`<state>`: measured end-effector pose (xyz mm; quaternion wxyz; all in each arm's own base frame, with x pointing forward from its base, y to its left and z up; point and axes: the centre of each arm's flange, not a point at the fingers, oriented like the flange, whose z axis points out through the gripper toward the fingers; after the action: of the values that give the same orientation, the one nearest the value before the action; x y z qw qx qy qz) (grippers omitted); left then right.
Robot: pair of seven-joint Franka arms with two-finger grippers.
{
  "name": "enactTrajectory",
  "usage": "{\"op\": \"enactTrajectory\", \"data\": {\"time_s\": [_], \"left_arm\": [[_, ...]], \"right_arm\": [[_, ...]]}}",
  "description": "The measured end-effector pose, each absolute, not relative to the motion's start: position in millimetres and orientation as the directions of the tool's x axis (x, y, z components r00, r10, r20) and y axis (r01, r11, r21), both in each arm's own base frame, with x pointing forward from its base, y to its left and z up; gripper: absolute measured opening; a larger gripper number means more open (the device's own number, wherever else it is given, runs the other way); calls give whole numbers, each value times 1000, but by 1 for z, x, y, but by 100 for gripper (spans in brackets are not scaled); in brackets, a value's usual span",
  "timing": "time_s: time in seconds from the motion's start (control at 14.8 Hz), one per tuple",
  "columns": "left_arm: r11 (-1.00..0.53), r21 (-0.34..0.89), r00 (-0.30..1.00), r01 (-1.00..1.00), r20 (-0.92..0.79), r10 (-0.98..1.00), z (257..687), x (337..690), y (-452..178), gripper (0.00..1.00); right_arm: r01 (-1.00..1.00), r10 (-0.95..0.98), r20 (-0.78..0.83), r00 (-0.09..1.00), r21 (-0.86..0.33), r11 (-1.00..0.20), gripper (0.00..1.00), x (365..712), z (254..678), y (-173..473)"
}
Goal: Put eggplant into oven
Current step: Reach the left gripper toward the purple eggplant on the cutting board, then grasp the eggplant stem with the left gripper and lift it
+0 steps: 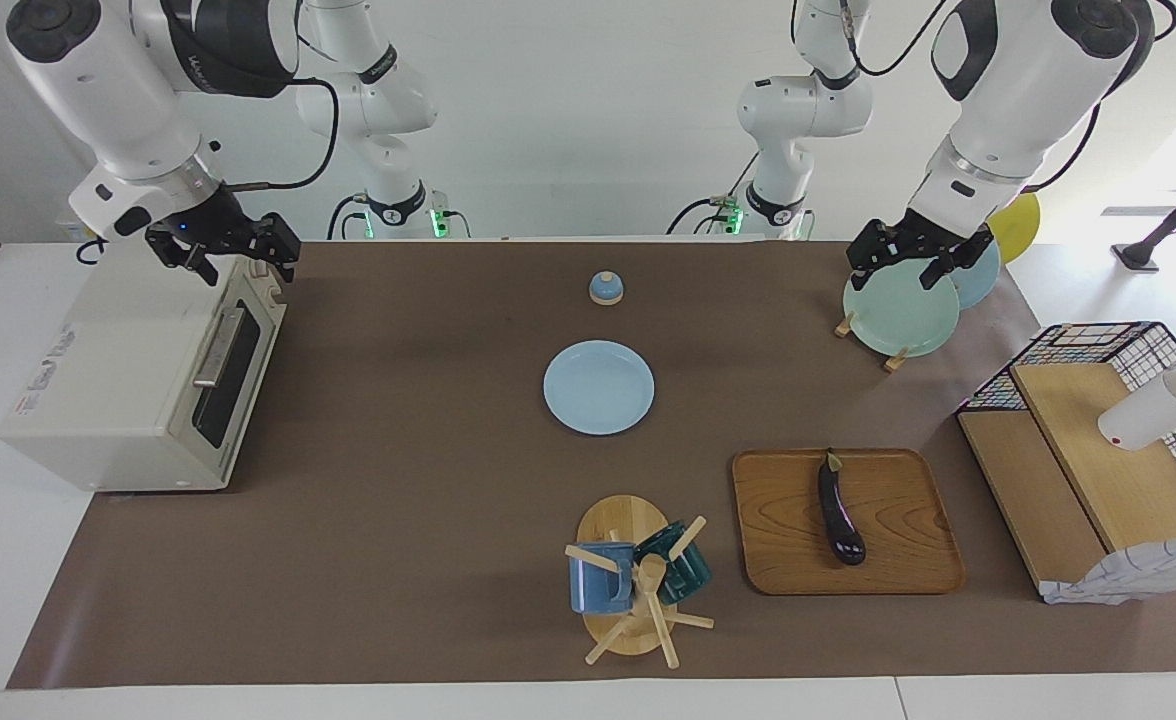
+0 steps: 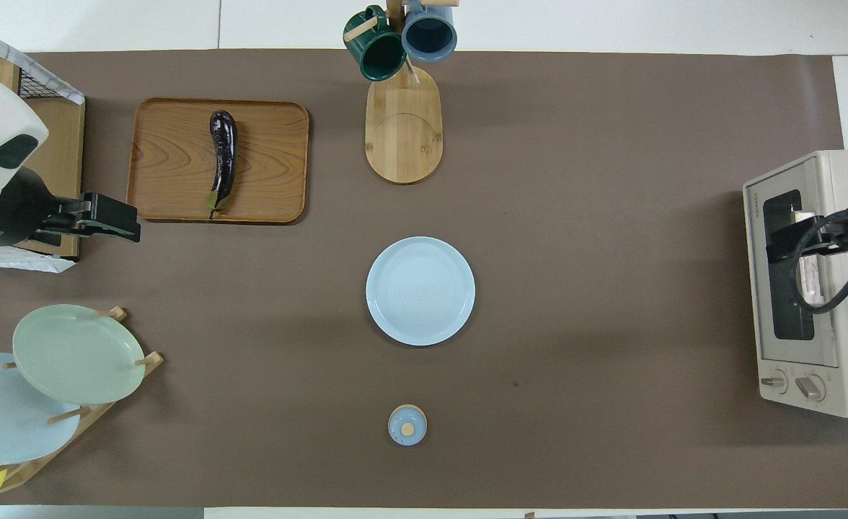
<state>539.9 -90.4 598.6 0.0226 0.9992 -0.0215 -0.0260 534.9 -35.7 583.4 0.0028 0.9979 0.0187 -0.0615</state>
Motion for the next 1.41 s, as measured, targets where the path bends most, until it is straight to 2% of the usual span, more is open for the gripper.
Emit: {"op": "enactTrajectory", "data": {"time_s": [0.54, 0.88, 1.08, 1.41], "left_arm": [[-998, 47, 998, -37, -43, -39, 599, 541, -91, 100], [-998, 54, 1000, -22, 9, -21, 593, 553, -92, 100], [-998, 58, 999, -29, -22, -30, 549, 583, -102, 100], [-996, 79, 998, -39, -39, -42, 444, 663, -125, 100]], "right_arm": [[38, 37, -123, 992, 3, -999, 100, 535, 583, -36], [38, 37, -123, 992, 3, -999, 100, 535, 583, -36], [38, 37, -123, 992, 3, -999, 100, 535, 583, -36], [38, 37, -123, 992, 3, -999, 100, 535, 583, -36]]}}
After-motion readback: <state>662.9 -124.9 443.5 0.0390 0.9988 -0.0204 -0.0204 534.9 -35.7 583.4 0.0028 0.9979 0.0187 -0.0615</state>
